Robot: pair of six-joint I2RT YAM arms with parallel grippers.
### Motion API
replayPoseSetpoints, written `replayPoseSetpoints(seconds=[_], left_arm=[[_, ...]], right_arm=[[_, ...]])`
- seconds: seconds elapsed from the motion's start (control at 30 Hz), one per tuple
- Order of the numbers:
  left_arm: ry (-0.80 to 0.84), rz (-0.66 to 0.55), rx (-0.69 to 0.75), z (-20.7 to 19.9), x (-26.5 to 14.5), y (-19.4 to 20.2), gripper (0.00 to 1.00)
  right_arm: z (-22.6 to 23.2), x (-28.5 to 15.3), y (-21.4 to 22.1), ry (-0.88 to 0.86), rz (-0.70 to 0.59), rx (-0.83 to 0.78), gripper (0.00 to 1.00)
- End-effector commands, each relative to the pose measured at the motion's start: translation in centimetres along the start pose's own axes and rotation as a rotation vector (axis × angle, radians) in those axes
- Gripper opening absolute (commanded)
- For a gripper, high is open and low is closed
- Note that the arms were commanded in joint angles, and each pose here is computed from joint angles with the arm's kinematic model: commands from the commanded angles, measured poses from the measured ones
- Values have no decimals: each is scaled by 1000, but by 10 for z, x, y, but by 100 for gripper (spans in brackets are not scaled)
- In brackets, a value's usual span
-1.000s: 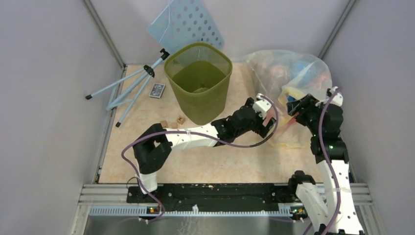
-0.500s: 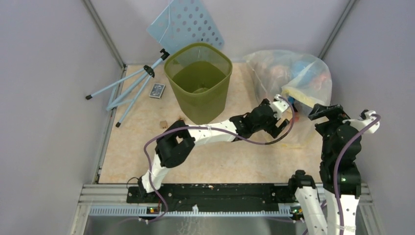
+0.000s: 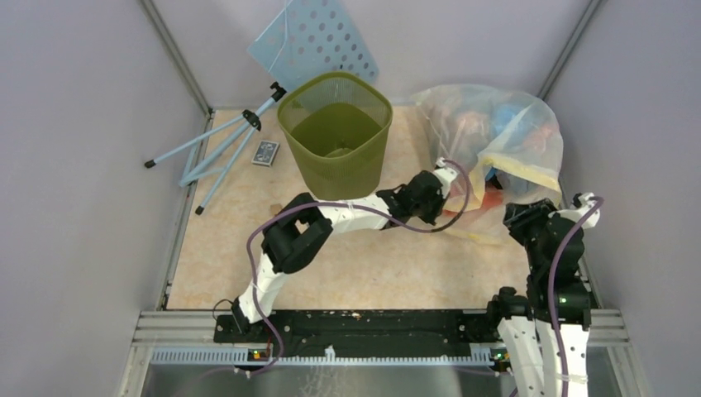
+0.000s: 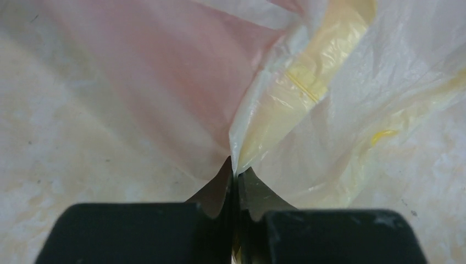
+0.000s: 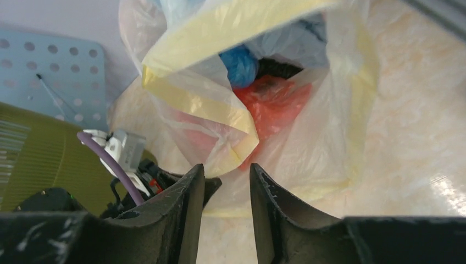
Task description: Put the trash bags into the trash bin
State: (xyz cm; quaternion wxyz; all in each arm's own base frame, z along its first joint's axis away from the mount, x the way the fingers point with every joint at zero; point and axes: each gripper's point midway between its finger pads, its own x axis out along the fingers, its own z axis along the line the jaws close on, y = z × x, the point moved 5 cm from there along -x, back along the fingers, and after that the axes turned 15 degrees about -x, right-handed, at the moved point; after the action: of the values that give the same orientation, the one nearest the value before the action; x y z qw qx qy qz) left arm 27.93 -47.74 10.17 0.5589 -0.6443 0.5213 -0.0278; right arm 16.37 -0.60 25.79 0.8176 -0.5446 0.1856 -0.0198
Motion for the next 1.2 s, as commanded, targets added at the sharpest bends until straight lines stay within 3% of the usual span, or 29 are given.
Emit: replayPoseSetpoints(seconds=[0.0, 0.03, 0.17, 0.3, 0.63, 0.8, 0.93, 1.17], left_arm=[[197, -96, -147, -14, -39, -47, 4], [228, -89, -171, -12, -43, -48, 0], [397, -74, -241, -14, -61, -49, 0], [485, -103, -251, -19, -76, -49, 0], [519, -86, -227, -20, -84, -40, 0], [532, -84, -205, -20, -86, -40, 0], [540, -85, -192, -22, -88, -42, 0], [498, -70, -180, -18, -84, -44, 2]], right_arm=[[22, 6, 18, -182, 50, 39, 35], [27, 10, 27, -233, 80, 46, 35], [26, 34, 67, -252, 213, 88, 35], [20, 53, 84, -213, 240, 77, 35], [21, 96, 89, -148, 227, 136, 40], [29, 118, 95, -129, 273, 122, 59], [43, 129, 97, -141, 272, 97, 66], [54, 151, 91, -137, 241, 73, 66]])
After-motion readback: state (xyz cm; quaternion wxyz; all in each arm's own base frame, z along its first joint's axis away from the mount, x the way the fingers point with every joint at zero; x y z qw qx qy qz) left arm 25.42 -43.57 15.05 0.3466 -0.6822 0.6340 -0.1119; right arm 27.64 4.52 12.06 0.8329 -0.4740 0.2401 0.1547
